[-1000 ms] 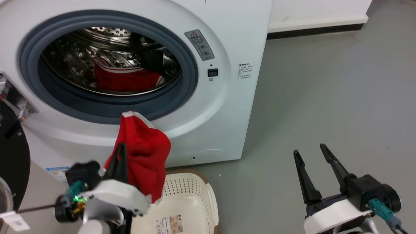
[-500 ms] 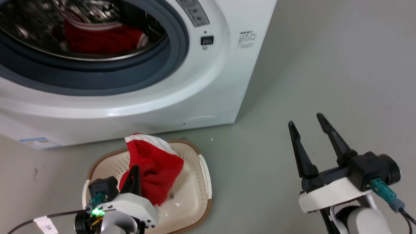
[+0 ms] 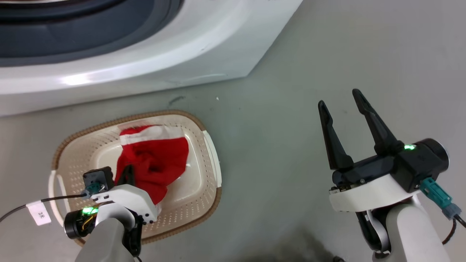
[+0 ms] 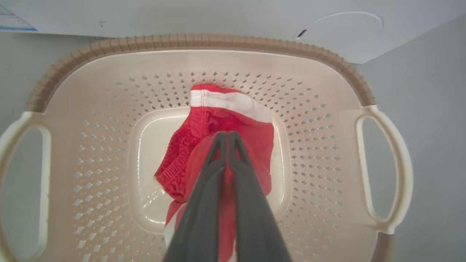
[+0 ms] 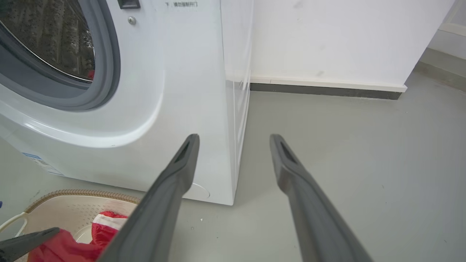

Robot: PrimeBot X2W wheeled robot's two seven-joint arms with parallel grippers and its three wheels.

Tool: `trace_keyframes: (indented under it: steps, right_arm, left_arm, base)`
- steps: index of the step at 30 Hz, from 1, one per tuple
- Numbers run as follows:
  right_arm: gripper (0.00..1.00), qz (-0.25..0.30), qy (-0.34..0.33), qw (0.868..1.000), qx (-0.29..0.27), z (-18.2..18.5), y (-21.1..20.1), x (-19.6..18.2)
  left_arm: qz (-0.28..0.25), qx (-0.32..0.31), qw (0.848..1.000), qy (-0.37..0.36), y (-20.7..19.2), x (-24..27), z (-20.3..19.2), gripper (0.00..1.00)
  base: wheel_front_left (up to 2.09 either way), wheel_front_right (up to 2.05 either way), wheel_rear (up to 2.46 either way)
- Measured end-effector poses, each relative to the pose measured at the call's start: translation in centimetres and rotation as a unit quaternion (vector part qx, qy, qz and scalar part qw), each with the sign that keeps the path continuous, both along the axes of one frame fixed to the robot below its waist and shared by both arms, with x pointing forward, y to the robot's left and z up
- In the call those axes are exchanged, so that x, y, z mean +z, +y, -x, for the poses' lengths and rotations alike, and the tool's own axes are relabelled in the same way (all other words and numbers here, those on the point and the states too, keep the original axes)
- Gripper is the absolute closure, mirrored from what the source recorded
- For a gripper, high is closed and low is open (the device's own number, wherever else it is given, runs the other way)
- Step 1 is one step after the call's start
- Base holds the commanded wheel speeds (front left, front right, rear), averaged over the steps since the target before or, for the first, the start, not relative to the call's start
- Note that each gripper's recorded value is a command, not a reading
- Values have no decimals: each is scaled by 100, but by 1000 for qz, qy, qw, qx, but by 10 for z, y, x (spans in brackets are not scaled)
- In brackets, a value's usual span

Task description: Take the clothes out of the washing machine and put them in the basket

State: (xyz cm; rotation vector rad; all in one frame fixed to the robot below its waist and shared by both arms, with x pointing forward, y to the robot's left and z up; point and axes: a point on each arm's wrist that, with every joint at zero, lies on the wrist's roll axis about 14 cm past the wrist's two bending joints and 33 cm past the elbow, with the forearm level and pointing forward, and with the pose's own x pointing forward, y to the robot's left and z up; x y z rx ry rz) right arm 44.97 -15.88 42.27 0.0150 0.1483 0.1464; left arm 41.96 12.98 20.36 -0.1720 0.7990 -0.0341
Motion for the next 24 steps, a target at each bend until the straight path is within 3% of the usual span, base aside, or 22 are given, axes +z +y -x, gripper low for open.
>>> trace_keyframes:
  steps: [11,21,22,23,24]
  right_arm:
    - [0,4,39,999,-4,-12,-6,-47]
    - [0,0,40,999,1,-12,-2,-50]
    - [0,0,39,999,2,-12,-2,-49]
    - [0,0,38,999,2,-12,-1,-48]
    - [0,-1,31,1000,4,-13,0,-42]
  left_arm:
    - [-28,11,989,143,17,-83,41,100]
    - [-50,31,975,216,30,-99,63,100]
    - [-52,30,974,218,29,-98,64,87]
    - [-53,30,974,220,29,-97,65,12]
    - [-53,31,973,222,29,-91,65,0]
  base:
    - [0,0,0]
    - [0,0,0]
    - [0,0,0]
    - [0,0,0]
    - [0,0,0]
